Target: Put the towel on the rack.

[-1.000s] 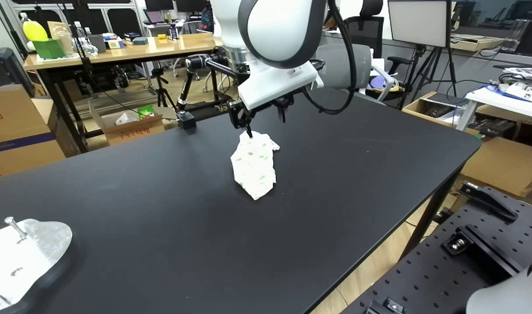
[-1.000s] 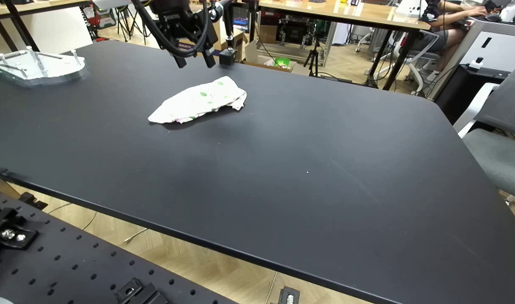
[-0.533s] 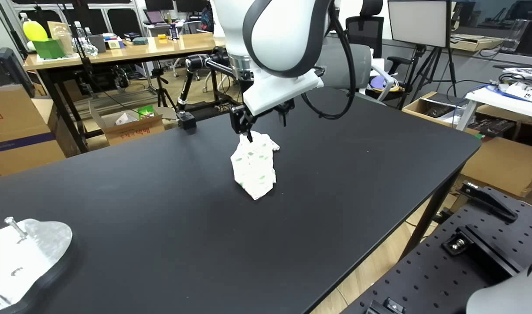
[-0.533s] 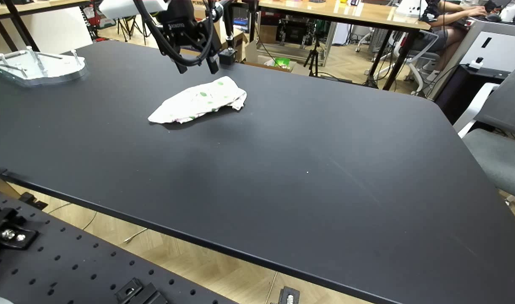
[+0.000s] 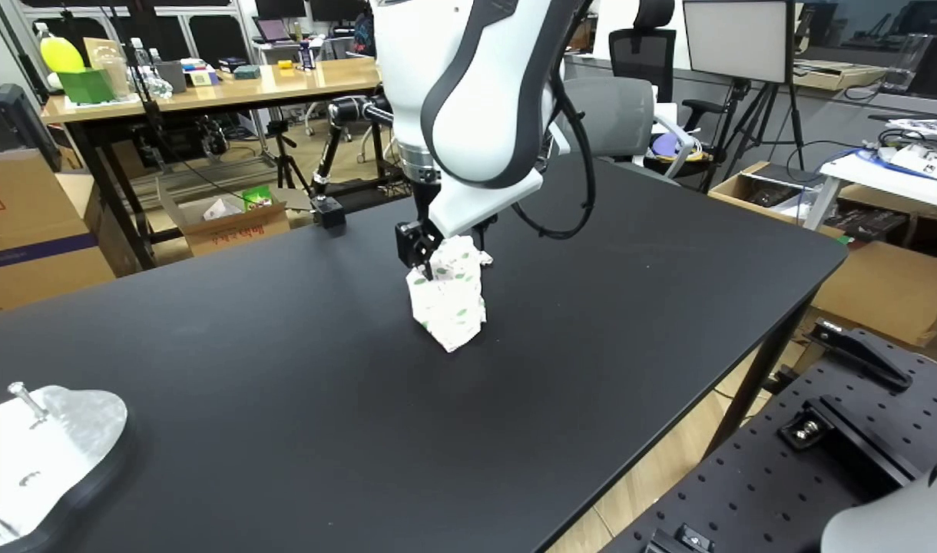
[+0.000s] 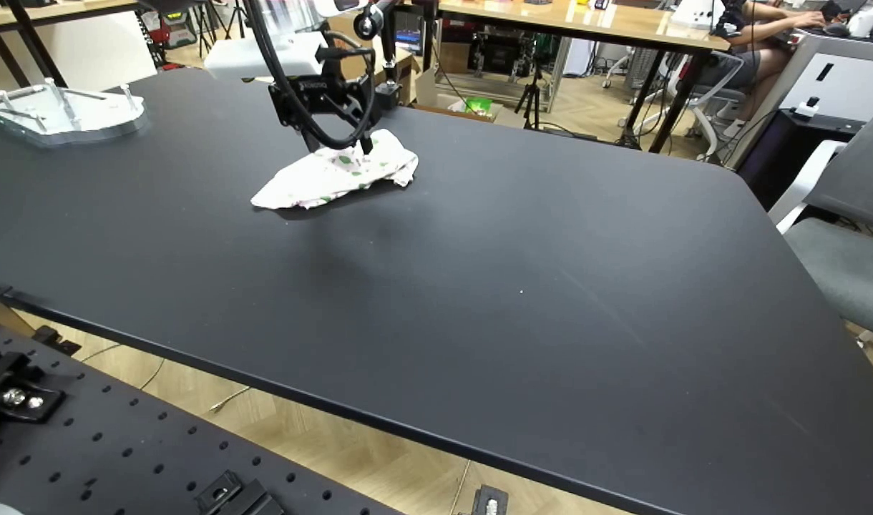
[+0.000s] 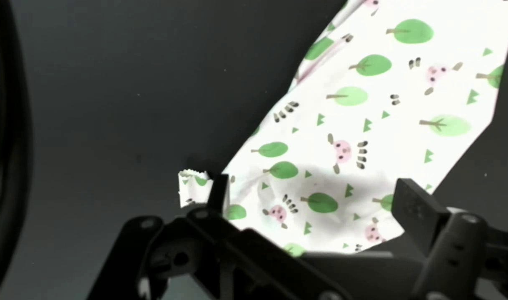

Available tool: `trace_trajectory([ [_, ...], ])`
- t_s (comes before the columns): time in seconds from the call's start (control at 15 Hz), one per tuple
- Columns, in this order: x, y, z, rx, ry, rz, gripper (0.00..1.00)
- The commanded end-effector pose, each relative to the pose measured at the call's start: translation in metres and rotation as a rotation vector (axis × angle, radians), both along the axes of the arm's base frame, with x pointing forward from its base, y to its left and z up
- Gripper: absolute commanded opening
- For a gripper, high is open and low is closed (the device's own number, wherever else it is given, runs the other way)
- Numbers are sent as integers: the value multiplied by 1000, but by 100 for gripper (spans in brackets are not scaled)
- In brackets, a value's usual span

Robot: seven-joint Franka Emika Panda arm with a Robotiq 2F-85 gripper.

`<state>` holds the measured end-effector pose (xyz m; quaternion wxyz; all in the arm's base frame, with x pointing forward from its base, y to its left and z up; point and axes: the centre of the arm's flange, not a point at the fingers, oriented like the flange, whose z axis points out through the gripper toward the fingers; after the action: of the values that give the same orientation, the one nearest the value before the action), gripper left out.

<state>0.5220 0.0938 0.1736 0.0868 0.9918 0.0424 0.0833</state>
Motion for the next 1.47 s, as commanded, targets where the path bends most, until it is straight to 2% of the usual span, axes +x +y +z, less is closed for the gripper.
trace_trajectory([
  [0.0,25,5,-18,21,21,43,100],
  [0.13,29,7,-23,36,34,45,100],
  [0.2,30,10,-23,43,37,49,75],
  [0.27,31,12,-22,47,38,52,75],
  [0.93,26,27,-19,76,58,99,4],
  [1.07,23,33,-16,77,59,116,0],
  [1.4,12,64,5,53,46,188,0],
])
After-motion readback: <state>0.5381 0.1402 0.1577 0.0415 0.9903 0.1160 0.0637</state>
